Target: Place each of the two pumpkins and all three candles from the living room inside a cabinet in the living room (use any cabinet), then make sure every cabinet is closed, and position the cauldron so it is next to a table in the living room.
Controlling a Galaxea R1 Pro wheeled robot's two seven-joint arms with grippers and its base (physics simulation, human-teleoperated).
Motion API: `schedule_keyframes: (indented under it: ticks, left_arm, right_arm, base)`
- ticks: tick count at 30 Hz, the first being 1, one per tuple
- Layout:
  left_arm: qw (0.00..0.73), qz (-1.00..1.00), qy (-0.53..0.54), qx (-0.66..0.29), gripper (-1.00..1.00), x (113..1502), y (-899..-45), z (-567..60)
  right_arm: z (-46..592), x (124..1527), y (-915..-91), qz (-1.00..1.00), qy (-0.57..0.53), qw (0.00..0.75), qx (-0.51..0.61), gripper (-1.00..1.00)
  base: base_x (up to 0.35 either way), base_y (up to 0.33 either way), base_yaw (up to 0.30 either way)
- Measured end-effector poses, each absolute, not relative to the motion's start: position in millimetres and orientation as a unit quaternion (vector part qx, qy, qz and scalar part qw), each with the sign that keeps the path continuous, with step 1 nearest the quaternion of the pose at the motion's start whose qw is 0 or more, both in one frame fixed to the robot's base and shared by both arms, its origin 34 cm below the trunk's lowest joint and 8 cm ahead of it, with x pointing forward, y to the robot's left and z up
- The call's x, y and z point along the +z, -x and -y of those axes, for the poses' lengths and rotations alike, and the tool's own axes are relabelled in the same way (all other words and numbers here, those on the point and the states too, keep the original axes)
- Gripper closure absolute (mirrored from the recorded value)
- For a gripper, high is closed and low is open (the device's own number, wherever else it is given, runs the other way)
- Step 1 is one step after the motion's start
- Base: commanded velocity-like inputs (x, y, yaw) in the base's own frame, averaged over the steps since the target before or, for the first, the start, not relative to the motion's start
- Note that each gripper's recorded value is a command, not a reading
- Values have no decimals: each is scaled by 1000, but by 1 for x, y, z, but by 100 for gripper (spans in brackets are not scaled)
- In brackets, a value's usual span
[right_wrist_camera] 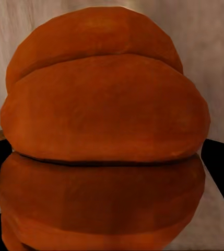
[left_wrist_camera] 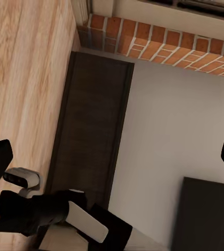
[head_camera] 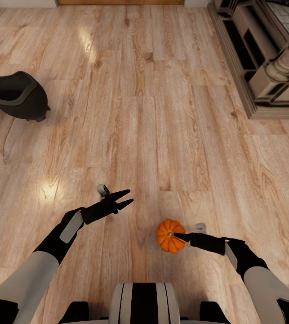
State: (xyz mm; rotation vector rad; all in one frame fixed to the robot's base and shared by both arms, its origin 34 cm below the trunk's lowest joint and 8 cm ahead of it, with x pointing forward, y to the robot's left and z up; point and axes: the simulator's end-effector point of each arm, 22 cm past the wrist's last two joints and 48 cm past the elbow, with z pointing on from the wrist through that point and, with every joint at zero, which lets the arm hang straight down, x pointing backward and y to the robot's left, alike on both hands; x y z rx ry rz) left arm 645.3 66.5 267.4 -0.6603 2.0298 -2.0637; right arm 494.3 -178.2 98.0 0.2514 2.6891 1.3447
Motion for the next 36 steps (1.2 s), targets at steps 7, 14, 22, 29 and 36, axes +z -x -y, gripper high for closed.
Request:
schedule_keyframes:
  ticks: [7,14,22,29,36]
  left_arm:
    - [86,-681,222,-692,-100,267,-645,-67]
    - [87,-683,221,-691,-100,267,-645,-69]
    - [88,-684,220,-690,-100,266,-645,-70]
    - [87,-684,216,-691,-100,271,-646,-65]
    - [95,-687,206,-690,-100,285,-651,-64]
  right_arm:
    - [179,106,-495,-881,-90,55,461,100]
    - [179,121,-500,-865,-105,40,488,100]
    - [186,123,-500,-865,-112,31,489,100]
    - [192,127,-504,-866,-113,34,486,100]
    - [191,139,-514,-866,-106,46,487,100]
  base:
    - [0,0,0]
    - [0,0,0]
    - [0,0,0]
    - [0,0,0]
    - [0,0,0]
